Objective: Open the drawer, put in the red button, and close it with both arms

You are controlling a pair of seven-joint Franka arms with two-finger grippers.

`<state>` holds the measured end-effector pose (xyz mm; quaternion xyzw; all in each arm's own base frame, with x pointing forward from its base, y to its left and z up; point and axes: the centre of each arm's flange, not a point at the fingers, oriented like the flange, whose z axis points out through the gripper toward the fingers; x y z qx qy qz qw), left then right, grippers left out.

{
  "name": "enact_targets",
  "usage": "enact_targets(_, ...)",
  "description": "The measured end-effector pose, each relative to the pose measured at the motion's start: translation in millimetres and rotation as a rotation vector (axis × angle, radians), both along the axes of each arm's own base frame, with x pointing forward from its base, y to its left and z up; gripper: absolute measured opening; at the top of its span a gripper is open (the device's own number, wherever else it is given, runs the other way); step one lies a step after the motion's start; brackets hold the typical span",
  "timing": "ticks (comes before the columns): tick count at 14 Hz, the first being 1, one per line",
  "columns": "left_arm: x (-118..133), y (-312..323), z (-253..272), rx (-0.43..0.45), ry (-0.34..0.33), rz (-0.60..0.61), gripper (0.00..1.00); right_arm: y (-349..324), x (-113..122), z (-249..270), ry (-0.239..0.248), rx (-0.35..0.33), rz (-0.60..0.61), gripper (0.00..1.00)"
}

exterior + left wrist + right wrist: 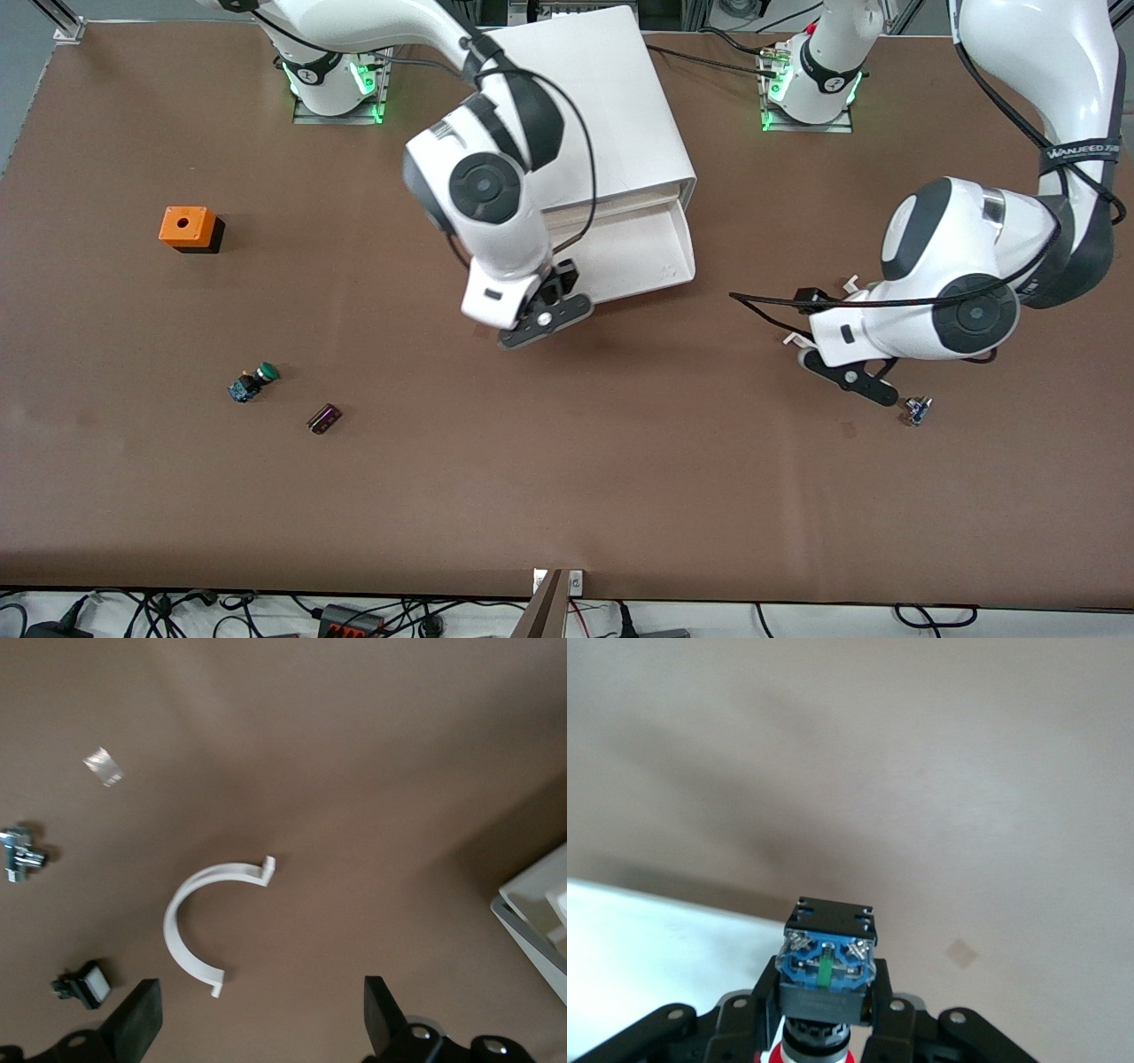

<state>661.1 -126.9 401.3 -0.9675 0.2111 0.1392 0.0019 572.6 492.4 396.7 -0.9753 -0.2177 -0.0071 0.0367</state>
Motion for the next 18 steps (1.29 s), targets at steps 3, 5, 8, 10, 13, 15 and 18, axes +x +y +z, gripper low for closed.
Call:
enact_targets(3, 13.6, 10.9, -6.0, -0.010, -0.010, 0.022, 1.00, 24.1, -18.6, -7.3, -0.001, 0.002, 0.017, 0.42)
enact_targets(5, 15.7, 8.6, -12.6, -0.013, -0.005, 0.021, 1.00, 47.2, -36.0, -16.1, -0.006, 0.010, -0.008, 0.42)
enact_targets(8, 15.8, 5.5, -14.6, -0.012, -0.004, 0.020, 1.00, 81.5, -64.7, -36.0, -0.008, 0.017, -0.026, 0.42)
enact_targets(10, 16.1, 5.0, -13.7, -0.012, -0.006, 0.023, 1.00, 91.8, -74.9, -47.5, -0.002, 0.010, -0.026, 0.42)
enact_targets(13, 15.8, 3.0, -13.3, -0.007, -0.008, 0.043, 1.00, 92.6, -75.5, -54.2, 0.002, 0.002, -0.041, 0.42)
enact_targets(15, 15.5, 1.2, -13.3, -0.007, -0.008, 0.045, 1.00, 88.4, -70.6, -58.6, 0.003, -0.006, -0.050, 0.42)
enact_targets(18, 15.5, 0.8, -13.9, -0.007, -0.007, 0.045, 1.00, 88.0, -70.2, -68.6, 0.010, -0.017, -0.050, 0.42)
